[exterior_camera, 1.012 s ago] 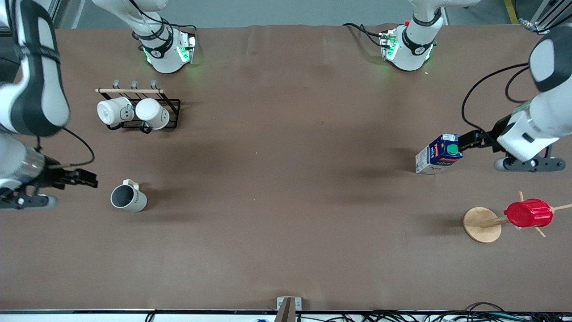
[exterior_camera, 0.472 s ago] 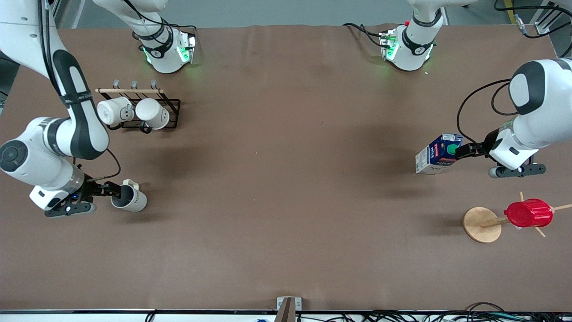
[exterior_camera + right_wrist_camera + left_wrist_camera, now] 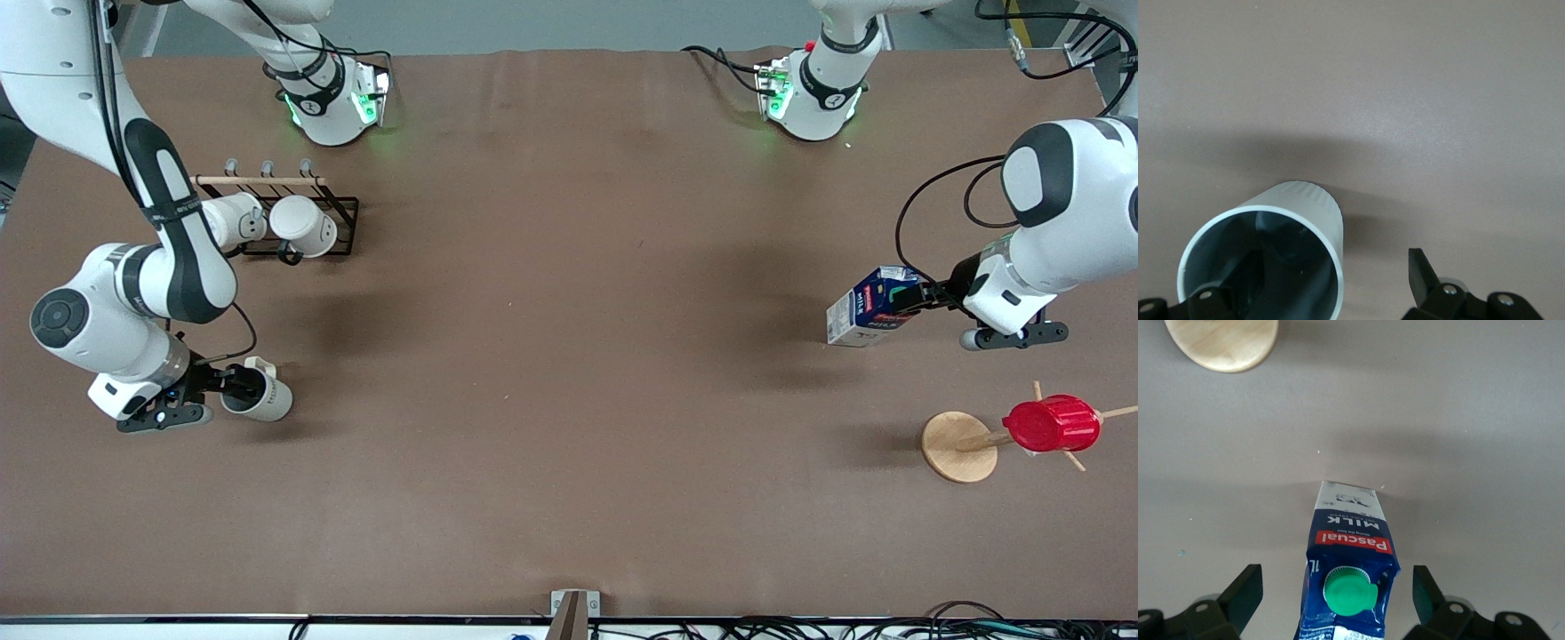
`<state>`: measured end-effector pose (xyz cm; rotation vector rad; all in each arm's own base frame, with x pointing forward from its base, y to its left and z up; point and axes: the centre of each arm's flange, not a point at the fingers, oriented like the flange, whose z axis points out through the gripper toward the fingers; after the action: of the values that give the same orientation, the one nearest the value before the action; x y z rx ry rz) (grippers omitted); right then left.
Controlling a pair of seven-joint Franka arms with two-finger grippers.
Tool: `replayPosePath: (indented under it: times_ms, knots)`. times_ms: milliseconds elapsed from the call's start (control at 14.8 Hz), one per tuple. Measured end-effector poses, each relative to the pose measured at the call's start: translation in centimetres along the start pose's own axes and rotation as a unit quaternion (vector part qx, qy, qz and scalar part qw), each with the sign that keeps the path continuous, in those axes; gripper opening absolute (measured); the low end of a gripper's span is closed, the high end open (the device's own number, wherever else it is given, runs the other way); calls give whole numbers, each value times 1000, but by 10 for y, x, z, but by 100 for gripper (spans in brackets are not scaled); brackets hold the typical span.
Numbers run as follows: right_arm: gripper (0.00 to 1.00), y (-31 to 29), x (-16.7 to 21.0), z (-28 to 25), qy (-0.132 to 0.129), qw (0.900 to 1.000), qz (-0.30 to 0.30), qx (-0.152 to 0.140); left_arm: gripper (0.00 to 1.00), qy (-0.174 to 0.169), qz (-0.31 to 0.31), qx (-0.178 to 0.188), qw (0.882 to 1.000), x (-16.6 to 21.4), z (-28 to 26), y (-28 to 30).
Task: Place cup and milk on table
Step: 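Grasp the white mug with the right gripper while the left gripper grasps the milk, then carry the mug with the right gripper while the left gripper carries the milk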
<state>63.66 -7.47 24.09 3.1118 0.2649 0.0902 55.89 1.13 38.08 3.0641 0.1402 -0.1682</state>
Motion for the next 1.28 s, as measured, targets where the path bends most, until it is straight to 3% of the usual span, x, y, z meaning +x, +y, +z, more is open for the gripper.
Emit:
replayPosePath:
  times_ms: [202,337,607,742,945,1080,1282]
  knots:
    - [64,-5,0,3,-3,1000,-4,2,99,-13,3,1,1000,-6,13,3]
    - [39,-6,0,3,-3,1000,-4,2,99,-20,5,2,1000,-9,22,5]
    - [4,-6,0,3,-3,1000,-5,2,99,-32,7,2,999,-9,39,5]
    - [4,-9,4,-2,-10,1000,-8,4,100,-38,11,3,999,-8,47,8]
    - [4,-40,28,-44,-48,999,5,16,100,-45,15,3,999,-7,56,10]
    - [4,-91,48,-86,-65,997,33,22,100,-46,15,3,999,-7,57,10]
    - [4,-202,66,-128,-58,995,78,32,100,-46,23,3,999,-7,57,9]
